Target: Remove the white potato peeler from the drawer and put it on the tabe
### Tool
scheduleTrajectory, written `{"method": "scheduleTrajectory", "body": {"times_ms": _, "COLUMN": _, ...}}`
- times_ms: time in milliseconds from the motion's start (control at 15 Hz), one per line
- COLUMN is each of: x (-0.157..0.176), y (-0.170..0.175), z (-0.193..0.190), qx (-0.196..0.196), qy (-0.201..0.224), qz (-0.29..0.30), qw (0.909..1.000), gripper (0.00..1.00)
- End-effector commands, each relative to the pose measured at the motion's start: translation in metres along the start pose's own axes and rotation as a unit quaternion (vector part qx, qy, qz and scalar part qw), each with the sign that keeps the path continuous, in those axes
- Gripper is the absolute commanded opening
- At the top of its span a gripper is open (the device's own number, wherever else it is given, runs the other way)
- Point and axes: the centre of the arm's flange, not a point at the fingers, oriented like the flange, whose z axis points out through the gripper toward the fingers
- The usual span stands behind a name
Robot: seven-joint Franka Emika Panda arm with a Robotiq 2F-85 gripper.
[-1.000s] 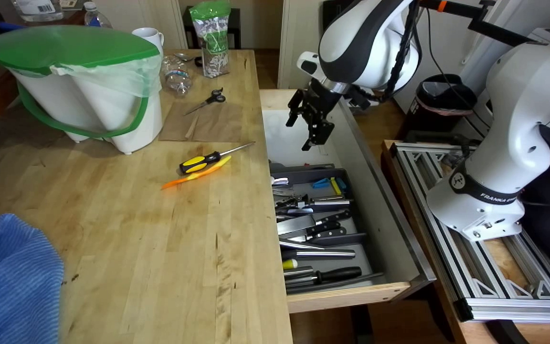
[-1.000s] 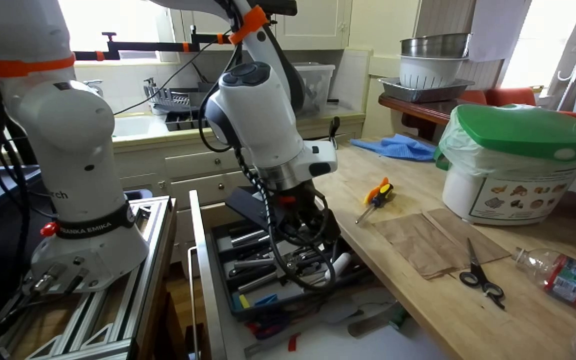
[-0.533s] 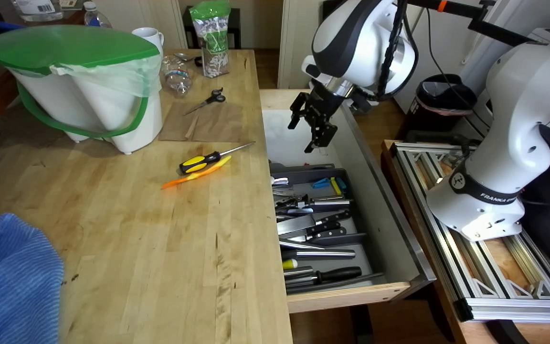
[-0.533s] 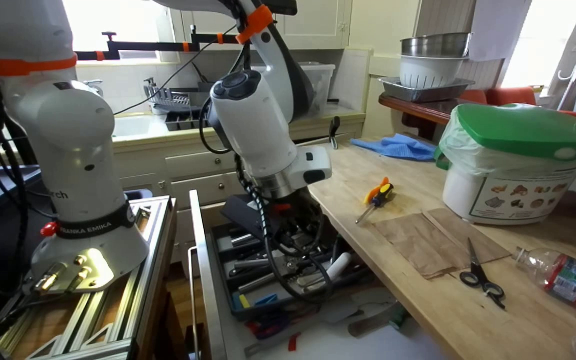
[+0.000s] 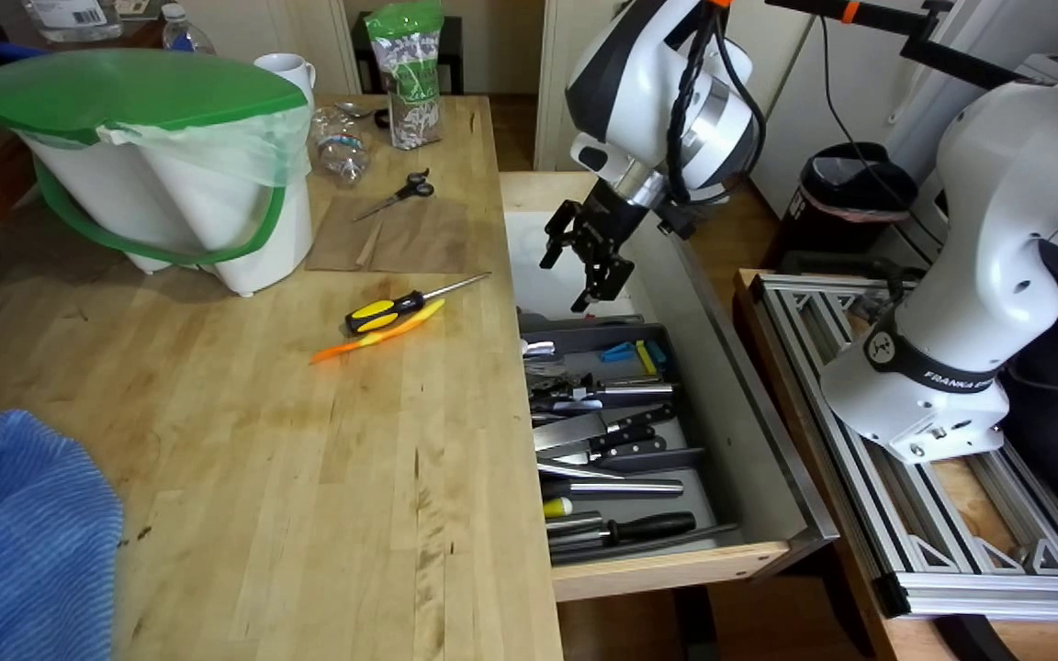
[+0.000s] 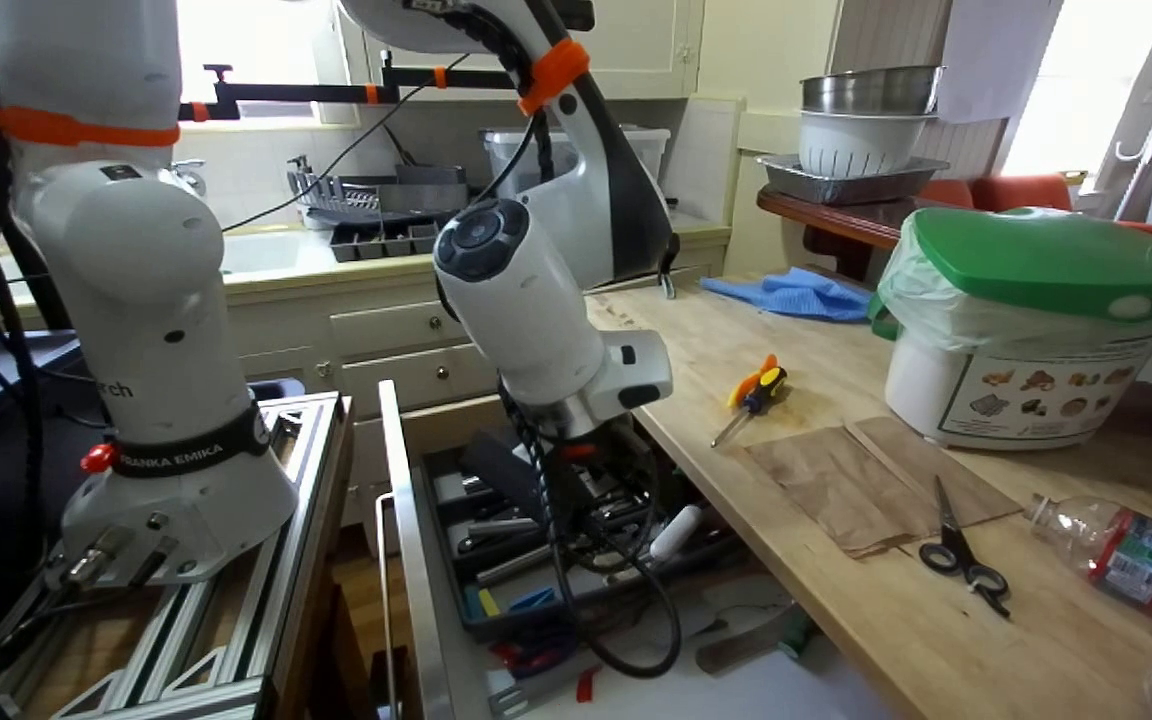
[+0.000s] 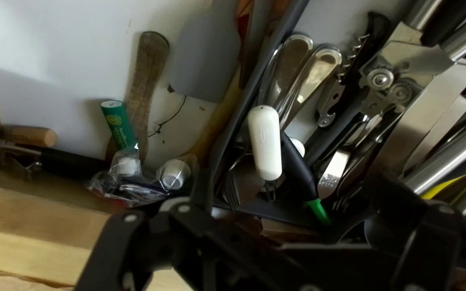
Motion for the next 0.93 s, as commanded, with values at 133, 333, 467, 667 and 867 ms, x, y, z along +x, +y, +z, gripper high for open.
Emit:
{"method": "scheduleTrajectory", "body": {"times_ms": 133, "x": -0.018, "y": 0.018, "z": 0.072, "qx": 0.007, "qy": -0.005, "qz": -0.023, "qw": 0.9997, "gripper": 1.00}}
{"method": "scheduleTrajectory", "body": {"times_ms": 333, "x": -0.011, "y": 0.005, "z": 0.060, "qx": 0.027, "qy": -0.006, "qz": -0.012, "qw": 0.9995, "gripper": 1.00}}
{"method": "scheduleTrajectory", "body": {"times_ms": 467, "x": -0.014, "y": 0.005, "z": 0.069, "qx": 0.034, "qy": -0.007, "qz": -0.007, "qw": 0.9994, "gripper": 1.00}}
{"method": "scheduleTrajectory", "body": {"times_ms": 667, "x": -0.010, "y": 0.007, "z": 0.065, "qx": 0.031, "qy": 0.001, "qz": -0.005, "qw": 0.9995, "gripper": 1.00}}
{"method": "scheduleTrajectory", "body": {"times_ms": 867, "x": -0.007, "y": 0.009, "z": 0.067, "qx": 0.031, "qy": 0.006, "qz": -0.007, "qw": 0.9995, "gripper": 1.00}}
